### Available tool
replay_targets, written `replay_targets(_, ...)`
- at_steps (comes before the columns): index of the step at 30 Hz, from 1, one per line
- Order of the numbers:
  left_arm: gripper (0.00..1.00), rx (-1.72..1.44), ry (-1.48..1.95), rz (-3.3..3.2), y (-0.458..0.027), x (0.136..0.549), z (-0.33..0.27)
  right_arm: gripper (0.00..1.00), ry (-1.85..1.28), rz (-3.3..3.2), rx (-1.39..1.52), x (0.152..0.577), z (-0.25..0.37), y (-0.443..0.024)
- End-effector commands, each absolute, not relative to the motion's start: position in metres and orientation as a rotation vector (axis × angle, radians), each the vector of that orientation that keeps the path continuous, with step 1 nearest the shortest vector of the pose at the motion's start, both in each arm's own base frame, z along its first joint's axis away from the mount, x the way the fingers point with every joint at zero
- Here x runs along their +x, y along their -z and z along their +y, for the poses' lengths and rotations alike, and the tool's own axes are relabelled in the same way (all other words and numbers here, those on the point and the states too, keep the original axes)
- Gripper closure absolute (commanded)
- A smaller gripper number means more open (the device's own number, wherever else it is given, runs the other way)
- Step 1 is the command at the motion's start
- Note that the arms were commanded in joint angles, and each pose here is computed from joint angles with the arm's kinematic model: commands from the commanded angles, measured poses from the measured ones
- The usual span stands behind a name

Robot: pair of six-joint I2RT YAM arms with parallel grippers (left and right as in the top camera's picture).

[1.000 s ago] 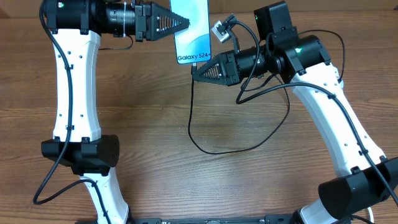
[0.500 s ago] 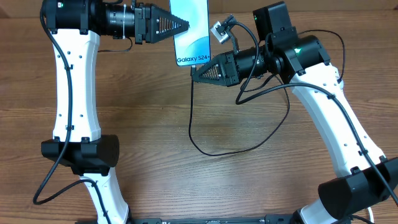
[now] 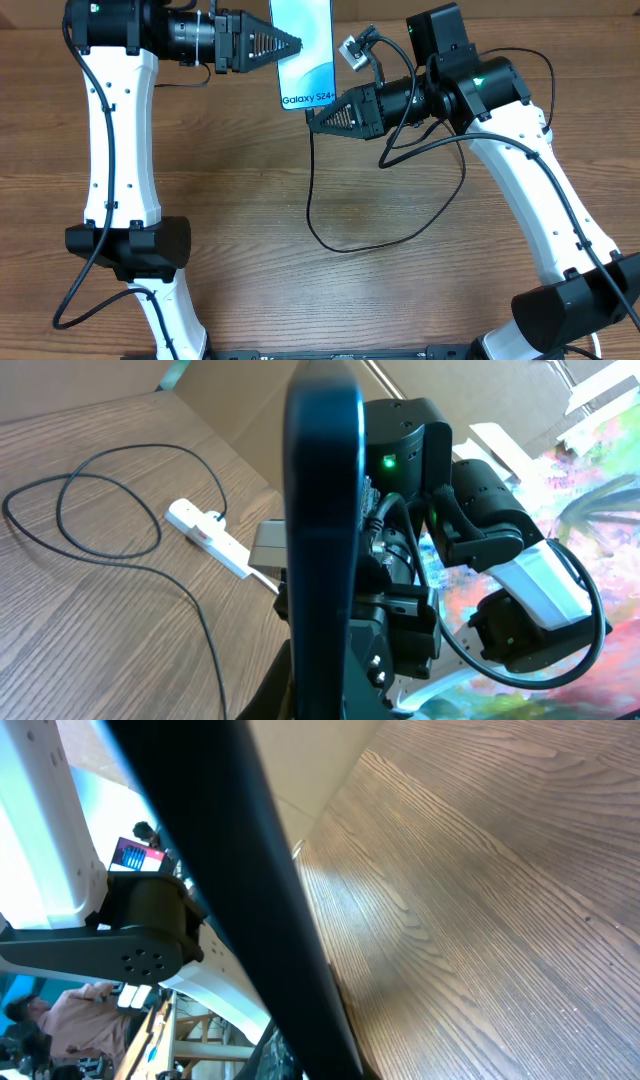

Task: Plug charger to phone and switch on socket

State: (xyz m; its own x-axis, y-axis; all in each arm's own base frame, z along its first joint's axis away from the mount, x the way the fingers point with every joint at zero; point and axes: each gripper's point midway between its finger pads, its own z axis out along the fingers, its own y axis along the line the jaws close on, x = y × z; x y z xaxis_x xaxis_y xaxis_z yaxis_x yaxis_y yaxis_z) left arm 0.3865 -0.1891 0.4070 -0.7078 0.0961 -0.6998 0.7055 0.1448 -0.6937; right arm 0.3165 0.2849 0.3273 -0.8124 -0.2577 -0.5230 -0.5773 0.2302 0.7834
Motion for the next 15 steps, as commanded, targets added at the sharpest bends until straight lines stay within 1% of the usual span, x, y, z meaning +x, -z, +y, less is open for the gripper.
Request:
replay_targets(1, 0.96, 0.812, 1.602, 1.872, -0.419, 0.377, -0.192, 0.96, -1.584, 2.159, -0.814, 0.312, 0.283, -0.345)
replay_targets(15, 0.96, 0.795, 1.619, 1.889, -0.418, 0.374, -0.192, 0.96, -1.616, 2.107, -0.814, 0.316, 0.287, -0.356)
